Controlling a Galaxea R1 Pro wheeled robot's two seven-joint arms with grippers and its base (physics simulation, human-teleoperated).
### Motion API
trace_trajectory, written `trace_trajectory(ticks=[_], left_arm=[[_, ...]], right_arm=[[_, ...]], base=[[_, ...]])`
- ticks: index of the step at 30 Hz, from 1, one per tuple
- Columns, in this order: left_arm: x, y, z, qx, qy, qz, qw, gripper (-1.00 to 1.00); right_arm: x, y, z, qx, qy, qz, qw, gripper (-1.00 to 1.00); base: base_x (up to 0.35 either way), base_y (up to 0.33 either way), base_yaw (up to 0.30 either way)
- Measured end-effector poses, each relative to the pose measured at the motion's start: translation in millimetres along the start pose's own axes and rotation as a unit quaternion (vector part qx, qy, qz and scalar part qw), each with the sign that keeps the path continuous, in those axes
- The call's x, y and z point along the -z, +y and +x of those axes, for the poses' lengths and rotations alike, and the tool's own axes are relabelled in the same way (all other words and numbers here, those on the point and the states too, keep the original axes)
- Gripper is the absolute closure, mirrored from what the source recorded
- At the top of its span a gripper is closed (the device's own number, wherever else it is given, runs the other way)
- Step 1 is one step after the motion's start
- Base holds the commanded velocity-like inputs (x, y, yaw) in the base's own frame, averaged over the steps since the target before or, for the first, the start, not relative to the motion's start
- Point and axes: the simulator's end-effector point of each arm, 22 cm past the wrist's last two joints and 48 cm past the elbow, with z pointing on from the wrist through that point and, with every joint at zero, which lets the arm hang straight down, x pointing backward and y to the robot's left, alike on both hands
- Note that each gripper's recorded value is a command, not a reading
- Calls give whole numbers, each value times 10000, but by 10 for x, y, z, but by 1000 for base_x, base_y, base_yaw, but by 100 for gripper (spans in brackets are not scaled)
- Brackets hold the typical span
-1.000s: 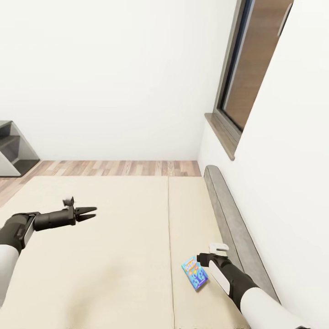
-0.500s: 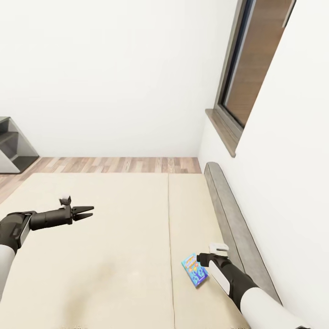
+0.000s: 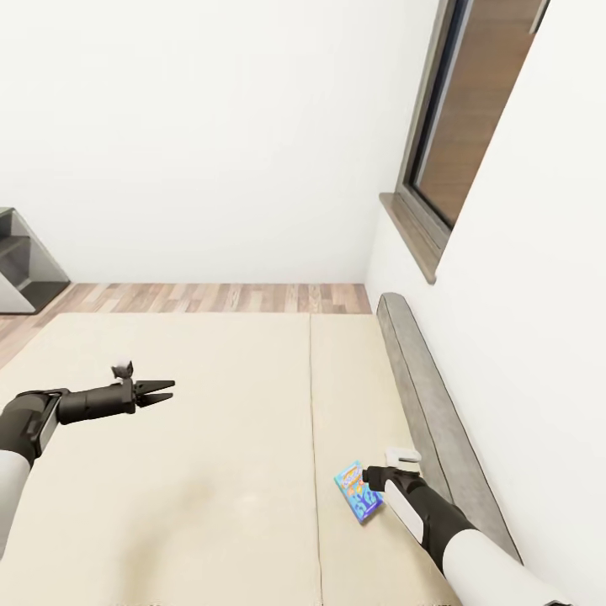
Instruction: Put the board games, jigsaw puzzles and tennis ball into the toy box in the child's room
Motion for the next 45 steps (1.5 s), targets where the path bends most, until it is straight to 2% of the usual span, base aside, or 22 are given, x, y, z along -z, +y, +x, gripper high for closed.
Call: trace_trajectory(ticks=[18, 45], left_arm=[[-187, 101, 119, 157, 98, 82, 9998, -100], [-291, 314, 258, 359, 202, 50, 9991, -100]], right_arm=[[-97, -5, 140, 10, 144, 13, 9999, -100], [-230, 37, 360, 28, 362, -2, 9993, -100]], base=[[0, 0, 0], [0, 0, 0]])
